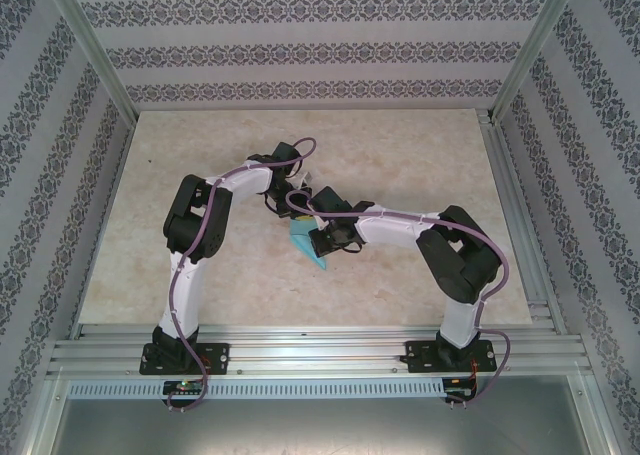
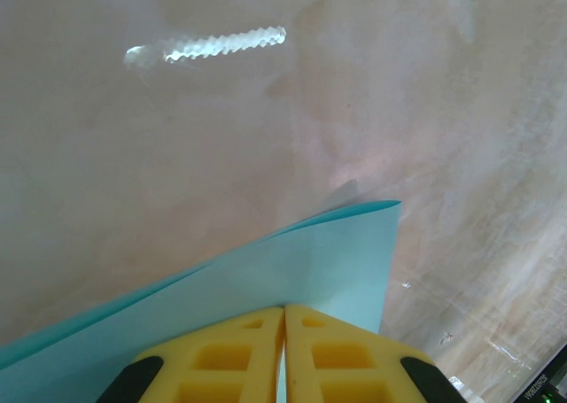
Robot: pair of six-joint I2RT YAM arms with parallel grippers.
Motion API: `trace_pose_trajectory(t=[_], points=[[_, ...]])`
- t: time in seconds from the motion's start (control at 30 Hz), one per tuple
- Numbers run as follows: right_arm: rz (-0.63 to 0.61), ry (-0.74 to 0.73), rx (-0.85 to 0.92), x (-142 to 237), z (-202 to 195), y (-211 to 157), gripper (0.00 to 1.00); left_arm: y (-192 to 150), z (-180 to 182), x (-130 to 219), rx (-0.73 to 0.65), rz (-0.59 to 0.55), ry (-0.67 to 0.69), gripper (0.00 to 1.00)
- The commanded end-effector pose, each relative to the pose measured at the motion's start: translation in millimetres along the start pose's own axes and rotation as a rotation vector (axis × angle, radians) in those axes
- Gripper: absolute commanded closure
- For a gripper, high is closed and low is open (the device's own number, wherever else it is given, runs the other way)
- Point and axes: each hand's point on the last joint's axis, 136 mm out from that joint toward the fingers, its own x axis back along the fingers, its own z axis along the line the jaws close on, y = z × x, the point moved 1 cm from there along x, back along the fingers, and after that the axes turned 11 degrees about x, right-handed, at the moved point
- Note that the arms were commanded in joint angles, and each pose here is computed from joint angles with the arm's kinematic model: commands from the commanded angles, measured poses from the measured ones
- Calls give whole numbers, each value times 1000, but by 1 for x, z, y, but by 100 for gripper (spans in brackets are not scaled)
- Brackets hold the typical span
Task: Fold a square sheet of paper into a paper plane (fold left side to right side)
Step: Third fold the triangle at the center of the table.
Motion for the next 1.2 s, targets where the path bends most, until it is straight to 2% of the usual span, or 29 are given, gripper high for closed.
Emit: trace_pose_trajectory(t=[0.0, 1.17], points=[[-12, -5, -2, 5, 4, 0, 100, -13, 32, -30, 11, 52, 118, 90], [44, -43, -15, -13, -4, -10, 100, -15, 32, -33, 10, 55, 118, 90]])
